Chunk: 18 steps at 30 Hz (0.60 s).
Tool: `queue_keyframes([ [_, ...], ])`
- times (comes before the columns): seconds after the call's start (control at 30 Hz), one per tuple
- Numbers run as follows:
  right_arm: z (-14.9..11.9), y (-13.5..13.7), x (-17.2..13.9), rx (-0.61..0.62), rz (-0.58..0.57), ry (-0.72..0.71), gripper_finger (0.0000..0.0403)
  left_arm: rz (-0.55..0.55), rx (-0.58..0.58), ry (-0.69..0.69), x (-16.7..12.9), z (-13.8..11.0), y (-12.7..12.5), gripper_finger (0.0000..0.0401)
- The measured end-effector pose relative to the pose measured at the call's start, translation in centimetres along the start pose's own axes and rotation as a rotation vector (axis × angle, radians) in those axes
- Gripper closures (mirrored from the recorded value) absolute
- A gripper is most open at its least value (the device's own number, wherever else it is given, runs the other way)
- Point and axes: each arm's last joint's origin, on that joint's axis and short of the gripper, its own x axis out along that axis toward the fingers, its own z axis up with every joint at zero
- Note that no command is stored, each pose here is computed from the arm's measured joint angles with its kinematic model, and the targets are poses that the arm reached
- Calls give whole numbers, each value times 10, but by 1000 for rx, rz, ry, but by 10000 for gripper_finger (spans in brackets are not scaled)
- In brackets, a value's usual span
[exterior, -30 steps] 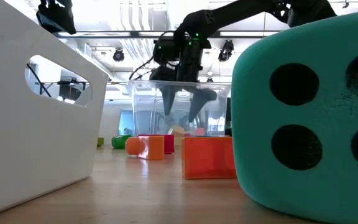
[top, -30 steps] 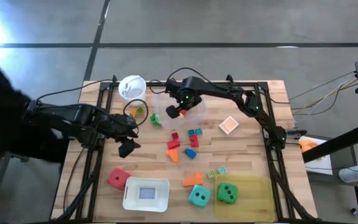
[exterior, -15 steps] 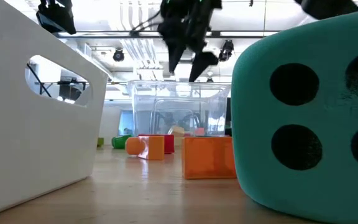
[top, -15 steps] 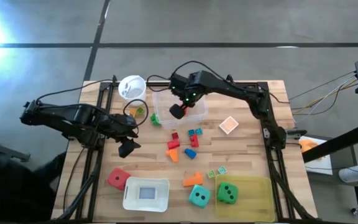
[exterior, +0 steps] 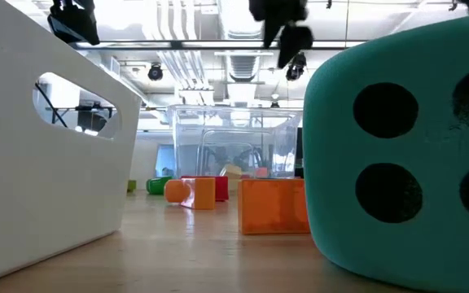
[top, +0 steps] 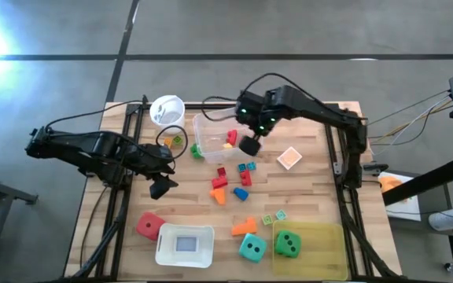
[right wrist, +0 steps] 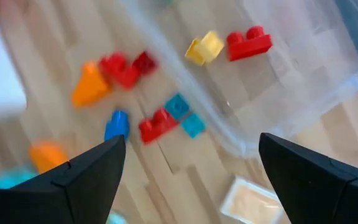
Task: Pick & Place Toys
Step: Put the orange deck of cards into the white bin
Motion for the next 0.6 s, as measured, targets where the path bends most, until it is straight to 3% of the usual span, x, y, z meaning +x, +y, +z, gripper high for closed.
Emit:
queue_keyframes([
  [0.17, -36, 10, -20, -258, 33, 7, 42, -1, 5, 2, 0, 0, 0, 139],
  [0.27, -55, 9, -25, -273, 33, 24, 42, -4, 6, 4, 0, 0, 0, 139],
  [0.37, -69, 3, -20, -61, -9, 42, 42, -4, 5, 4, 0, 0, 0, 139],
  [0.5, -85, -7, -12, 534, -158, -14, 42, -7, -6, 7, 0, -1, -1, 139],
  [0.6, -95, -11, 4, 750, -200, -38, 42, -7, -12, 6, 0, -1, -1, 139],
])
